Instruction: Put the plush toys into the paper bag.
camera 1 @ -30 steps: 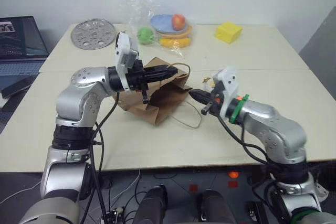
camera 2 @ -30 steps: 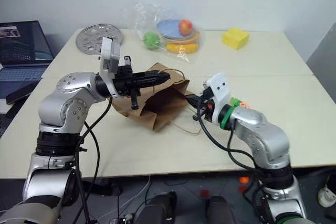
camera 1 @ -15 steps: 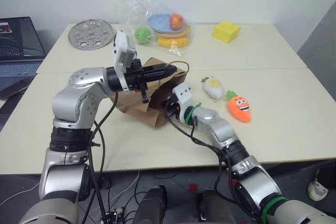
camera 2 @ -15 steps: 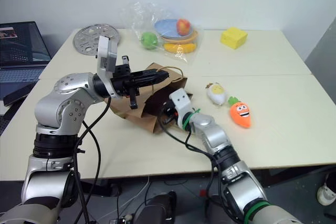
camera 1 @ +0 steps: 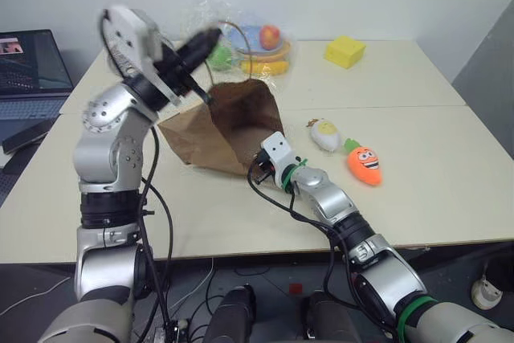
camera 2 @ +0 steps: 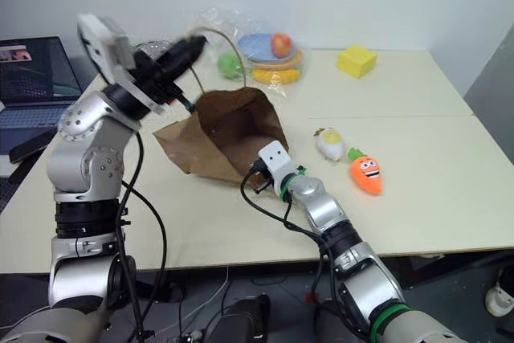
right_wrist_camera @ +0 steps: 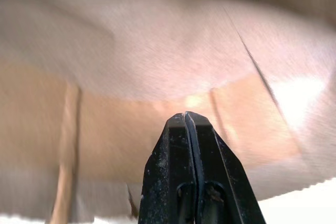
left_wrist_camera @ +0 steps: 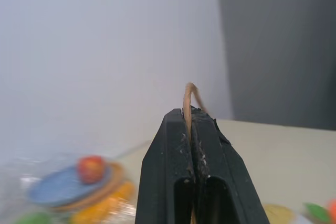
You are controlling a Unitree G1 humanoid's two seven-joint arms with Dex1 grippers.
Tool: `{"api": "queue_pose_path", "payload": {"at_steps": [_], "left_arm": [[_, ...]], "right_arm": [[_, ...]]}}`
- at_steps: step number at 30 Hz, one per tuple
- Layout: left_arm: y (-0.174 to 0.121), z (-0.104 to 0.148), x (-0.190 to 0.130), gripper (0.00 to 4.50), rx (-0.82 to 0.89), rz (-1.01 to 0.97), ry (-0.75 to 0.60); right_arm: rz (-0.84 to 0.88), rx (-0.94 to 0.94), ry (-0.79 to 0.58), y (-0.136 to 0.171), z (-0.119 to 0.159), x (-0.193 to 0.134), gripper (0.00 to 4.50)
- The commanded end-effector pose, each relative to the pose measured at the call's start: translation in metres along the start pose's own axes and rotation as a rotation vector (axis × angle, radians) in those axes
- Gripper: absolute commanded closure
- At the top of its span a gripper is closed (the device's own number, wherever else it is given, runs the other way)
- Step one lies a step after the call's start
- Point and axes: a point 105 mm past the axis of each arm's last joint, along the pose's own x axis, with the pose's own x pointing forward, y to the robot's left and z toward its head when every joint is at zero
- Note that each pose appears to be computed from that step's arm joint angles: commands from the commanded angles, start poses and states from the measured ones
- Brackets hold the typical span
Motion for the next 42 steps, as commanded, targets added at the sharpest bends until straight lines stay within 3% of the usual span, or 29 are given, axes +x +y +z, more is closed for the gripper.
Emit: {"api": "queue_pose_path", "payload": {"at_steps": [1, 7, 13, 20, 26, 29, 33, 39, 40, 42], "left_arm": [[-0.021, 0.002, 0.001, 4.5, -0.018, -0.109, -0.014], [-0.051, -0.022, -0.005, 4.5, -0.064, -0.26, 0.089], [-0.06, -0.029, -0.004, 4.5, -0.076, -0.297, 0.103], [-0.065, -0.034, -0.003, 4.5, -0.087, -0.319, 0.107], [-0.069, -0.043, -0.005, 4.5, -0.108, -0.334, 0.128], [-0.069, -0.045, -0.006, 4.5, -0.112, -0.344, 0.138], [-0.071, -0.048, -0.007, 4.5, -0.11, -0.354, 0.148], [-0.073, -0.049, -0.01, 4.5, -0.114, -0.36, 0.153], [-0.073, -0.049, -0.01, 4.5, -0.115, -0.36, 0.153], [-0.072, -0.048, -0.011, 4.5, -0.11, -0.35, 0.155]], "right_arm": [[-0.044, 0.01, 0.035, -0.011, -0.01, -0.002, 4.49], [-0.05, 0.037, 0.003, -0.014, -0.003, -0.005, 4.49], [0.024, 0.082, -0.2, -0.006, 0.041, -0.021, 4.49], [0.163, 0.035, -0.418, 0.0, 0.085, -0.081, 4.49], [0.051, 0.046, -0.506, -0.039, 0.107, -0.152, 4.49], [-0.009, 0.072, -0.523, -0.053, 0.111, -0.181, 3.92], [-0.21, 0.193, -0.547, -0.091, 0.101, -0.228, 2.48], [-0.567, 0.231, -0.337, -0.142, 0.038, -0.261, 0.22], [-0.635, 0.215, -0.211, -0.15, 0.013, -0.266, 0.02], [-0.67, 0.213, -0.05, -0.154, -0.023, -0.271, 0.02]]}}
